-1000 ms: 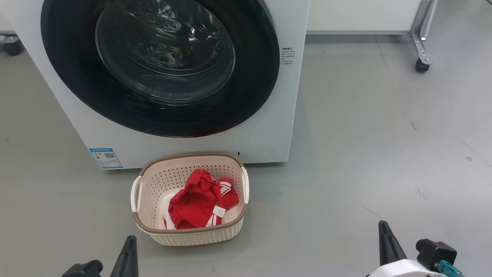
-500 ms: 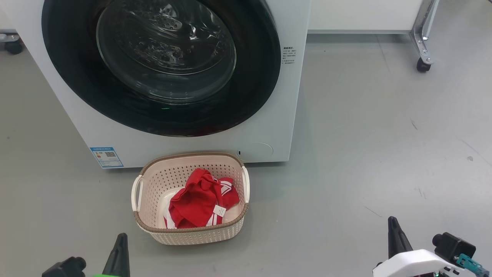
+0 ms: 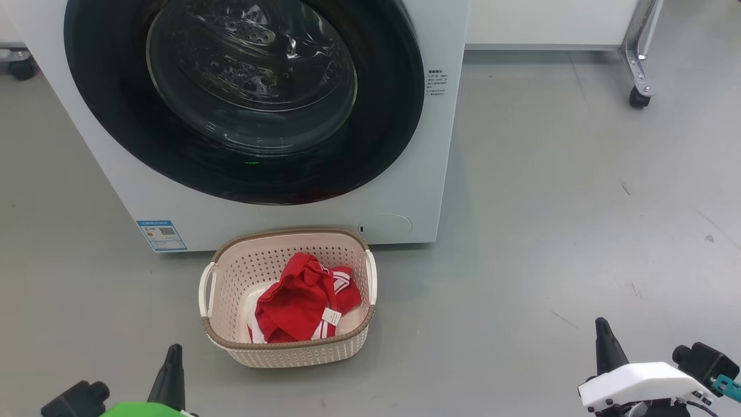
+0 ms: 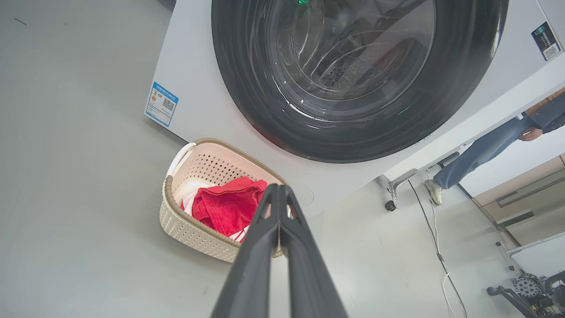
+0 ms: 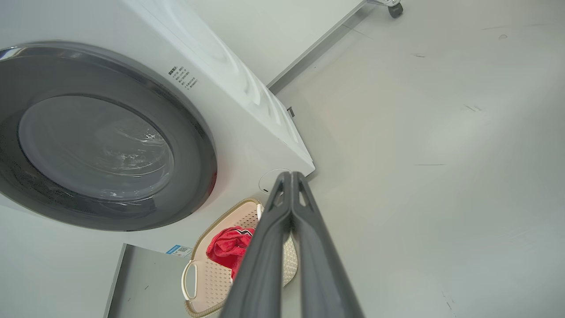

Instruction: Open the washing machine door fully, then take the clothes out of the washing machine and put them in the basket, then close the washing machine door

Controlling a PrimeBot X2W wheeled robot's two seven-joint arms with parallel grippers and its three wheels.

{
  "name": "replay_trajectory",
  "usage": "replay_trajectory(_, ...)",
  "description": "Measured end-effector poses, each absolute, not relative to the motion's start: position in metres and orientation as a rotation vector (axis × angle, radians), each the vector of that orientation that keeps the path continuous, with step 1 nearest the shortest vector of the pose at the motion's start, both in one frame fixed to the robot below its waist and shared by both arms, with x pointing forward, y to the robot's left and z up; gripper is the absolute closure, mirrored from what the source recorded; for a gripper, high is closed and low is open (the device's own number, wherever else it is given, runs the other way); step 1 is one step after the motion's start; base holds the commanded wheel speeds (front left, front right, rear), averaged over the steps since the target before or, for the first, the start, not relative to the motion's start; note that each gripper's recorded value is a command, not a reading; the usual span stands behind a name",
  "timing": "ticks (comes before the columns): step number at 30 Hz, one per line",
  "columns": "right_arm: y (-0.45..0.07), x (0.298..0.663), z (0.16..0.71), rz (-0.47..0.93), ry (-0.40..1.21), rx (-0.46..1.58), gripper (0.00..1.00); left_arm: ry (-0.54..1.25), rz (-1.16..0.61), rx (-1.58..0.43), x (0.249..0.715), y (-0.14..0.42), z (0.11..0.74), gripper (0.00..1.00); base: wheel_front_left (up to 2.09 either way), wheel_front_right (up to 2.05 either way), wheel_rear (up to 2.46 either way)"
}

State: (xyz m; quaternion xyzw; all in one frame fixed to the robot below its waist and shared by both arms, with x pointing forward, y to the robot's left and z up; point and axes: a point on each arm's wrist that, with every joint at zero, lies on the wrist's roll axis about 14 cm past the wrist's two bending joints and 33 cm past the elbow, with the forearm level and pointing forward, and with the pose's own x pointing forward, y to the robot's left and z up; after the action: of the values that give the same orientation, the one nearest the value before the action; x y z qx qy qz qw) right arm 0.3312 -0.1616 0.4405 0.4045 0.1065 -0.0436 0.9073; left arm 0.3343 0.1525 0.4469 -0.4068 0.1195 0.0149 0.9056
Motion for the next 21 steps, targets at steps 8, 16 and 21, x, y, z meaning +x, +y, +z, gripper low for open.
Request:
replay_trajectory(8, -0.167, 0.336, 0.442, -0.105, 0.217, 0.937, 1.0, 0.242, 0.048, -0.934, 0.339, 0.158, 0.449, 1.0, 0.0, 0.0, 0.0)
replay_trajectory(16, -0.173, 0.343, 0.446, -0.113, 0.203, 1.044, 1.0, 0.235, 0.061, -1.041, 0.344, 0.163, 0.45, 1.0, 0.0, 0.0, 0.0)
replay_trajectory(21, -0.176, 0.347, 0.45, -0.116, 0.188, 1.109, 1.0, 0.227, 0.058, -1.106, 0.348, 0.164, 0.453, 1.0, 0.0, 0.0, 0.0)
